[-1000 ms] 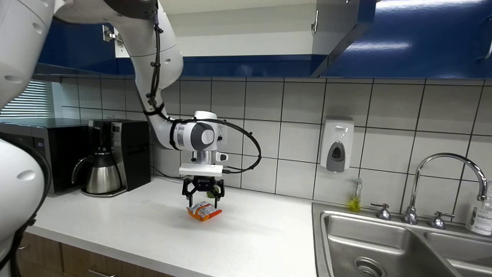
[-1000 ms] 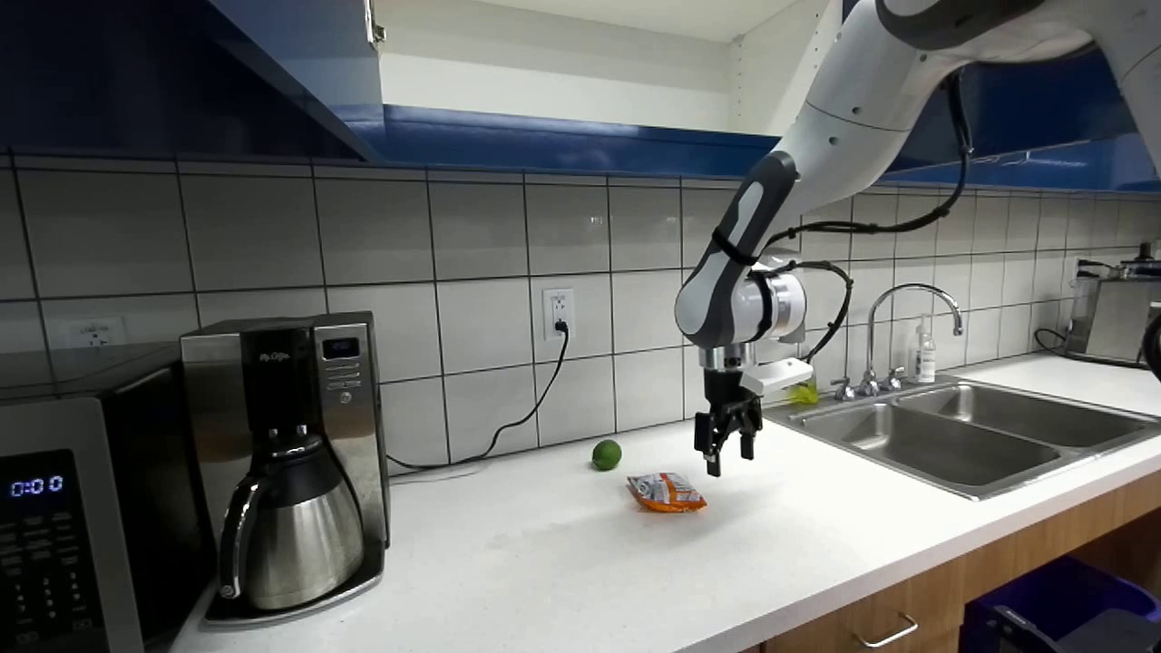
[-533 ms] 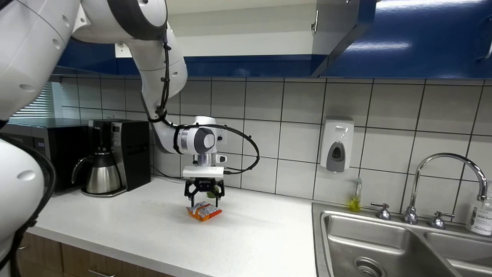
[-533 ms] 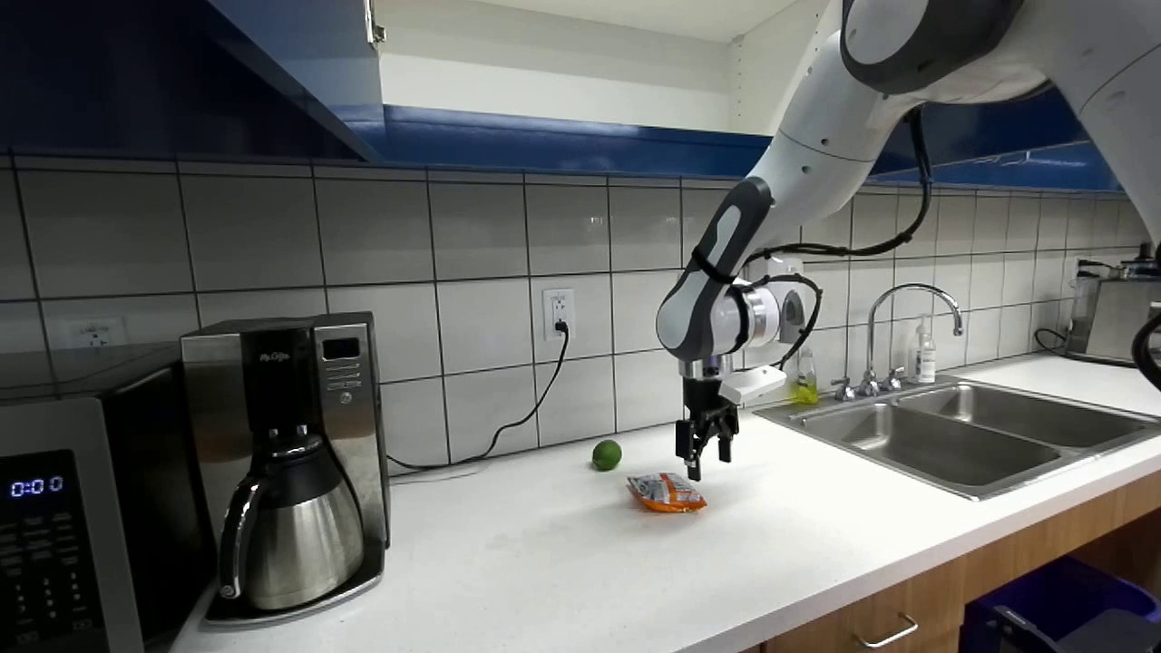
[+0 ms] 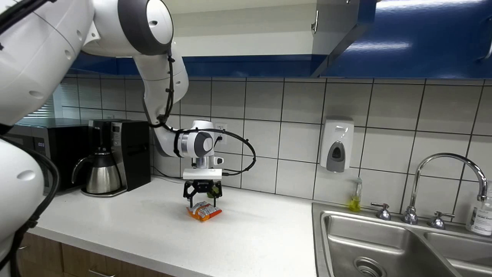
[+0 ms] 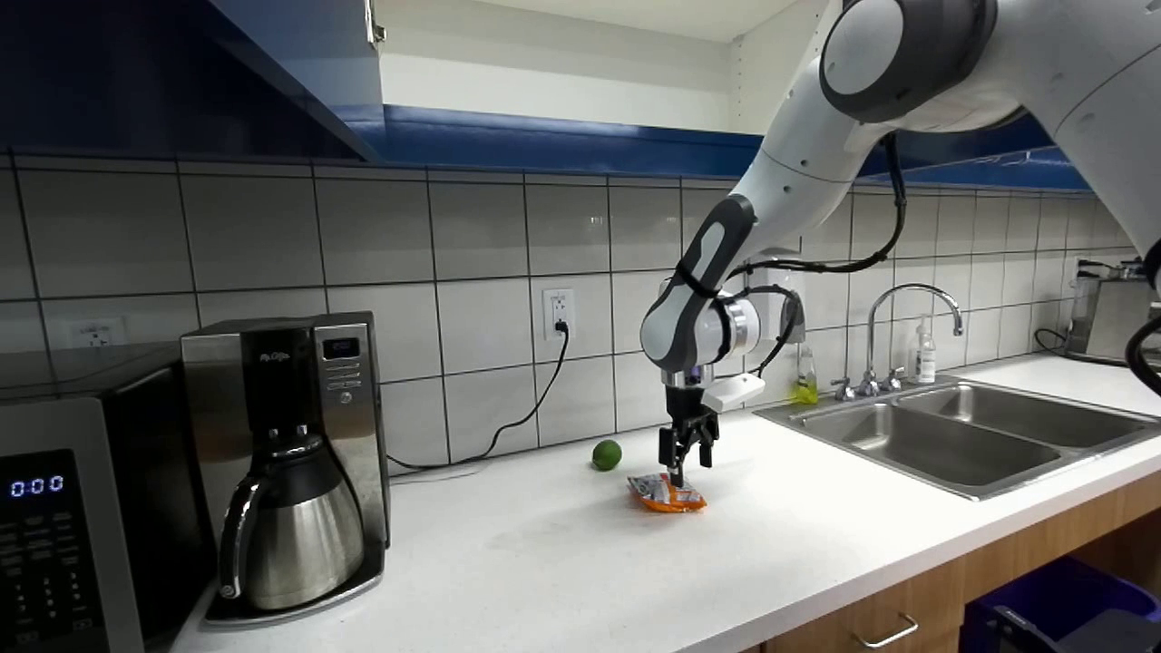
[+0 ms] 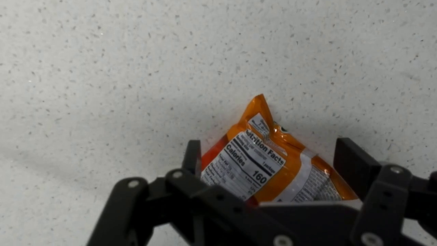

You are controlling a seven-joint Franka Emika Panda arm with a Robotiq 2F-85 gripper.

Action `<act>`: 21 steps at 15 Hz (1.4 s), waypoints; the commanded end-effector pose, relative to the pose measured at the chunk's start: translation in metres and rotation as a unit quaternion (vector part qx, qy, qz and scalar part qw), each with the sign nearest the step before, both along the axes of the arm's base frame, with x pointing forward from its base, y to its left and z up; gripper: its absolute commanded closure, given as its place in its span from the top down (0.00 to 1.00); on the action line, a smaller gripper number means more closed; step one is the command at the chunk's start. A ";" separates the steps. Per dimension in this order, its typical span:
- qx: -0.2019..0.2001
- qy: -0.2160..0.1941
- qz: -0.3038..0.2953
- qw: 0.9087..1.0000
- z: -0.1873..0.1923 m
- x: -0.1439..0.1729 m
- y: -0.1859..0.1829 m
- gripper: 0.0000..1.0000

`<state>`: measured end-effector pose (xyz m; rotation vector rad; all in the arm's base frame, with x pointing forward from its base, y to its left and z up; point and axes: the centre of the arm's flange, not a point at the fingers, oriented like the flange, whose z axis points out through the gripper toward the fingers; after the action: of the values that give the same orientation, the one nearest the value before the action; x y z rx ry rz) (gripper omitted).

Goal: Put the orange packet in the upper cabinet.

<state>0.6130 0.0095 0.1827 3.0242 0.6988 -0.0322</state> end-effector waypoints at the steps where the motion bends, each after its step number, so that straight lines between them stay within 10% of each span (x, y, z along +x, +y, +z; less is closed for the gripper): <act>1: -0.002 -0.002 0.012 1.000 -0.009 0.017 -0.001 1.00; 6: -0.004 0.000 0.016 1.000 -0.020 0.024 0.000 1.00; 7: -0.003 -0.001 0.016 1.000 -0.020 0.025 0.000 0.75; 16: 0.000 -0.002 0.016 1.000 -0.027 0.031 -0.001 0.09; 21: -0.001 -0.004 0.013 1.000 -0.027 0.033 -0.004 0.00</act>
<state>0.6399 0.0113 0.1601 3.0108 0.7179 -0.0168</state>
